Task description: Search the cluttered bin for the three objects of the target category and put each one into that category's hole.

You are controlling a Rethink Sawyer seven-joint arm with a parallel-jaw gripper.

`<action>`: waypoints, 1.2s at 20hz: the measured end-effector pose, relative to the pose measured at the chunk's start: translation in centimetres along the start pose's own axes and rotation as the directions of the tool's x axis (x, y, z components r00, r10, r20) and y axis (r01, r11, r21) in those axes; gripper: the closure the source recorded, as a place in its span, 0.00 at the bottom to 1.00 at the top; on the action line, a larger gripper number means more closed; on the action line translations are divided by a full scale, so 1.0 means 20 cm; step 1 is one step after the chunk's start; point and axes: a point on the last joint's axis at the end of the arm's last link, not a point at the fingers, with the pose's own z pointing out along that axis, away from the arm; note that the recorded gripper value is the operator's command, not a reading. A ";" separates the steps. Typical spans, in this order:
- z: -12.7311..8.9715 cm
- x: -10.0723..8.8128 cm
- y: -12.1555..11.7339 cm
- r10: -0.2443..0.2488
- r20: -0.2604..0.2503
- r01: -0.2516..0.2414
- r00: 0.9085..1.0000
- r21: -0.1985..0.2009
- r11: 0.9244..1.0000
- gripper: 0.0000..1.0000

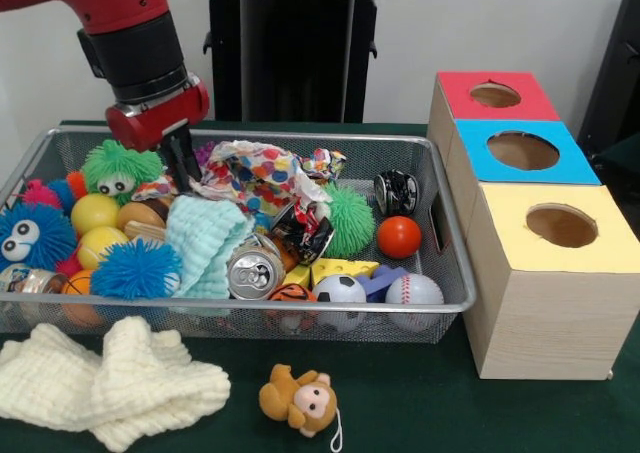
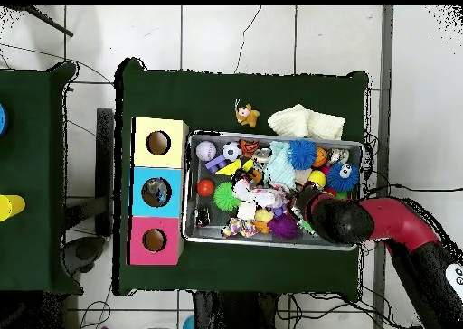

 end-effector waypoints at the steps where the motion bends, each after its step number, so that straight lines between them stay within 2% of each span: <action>1: 0.00 0.00 -0.01 -0.003 -0.002 0.003 1.000 0.001 1.000 1.00; 11: 0.00 0.02 -0.07 -0.010 -0.021 0.010 1.000 -0.002 1.000 1.00; 12: 0.00 0.03 -0.08 -0.009 -0.027 0.008 1.000 -0.003 1.000 0.00; 24: -0.01 0.04 -0.10 -0.007 -0.043 0.007 0.999 -0.007 1.000 0.00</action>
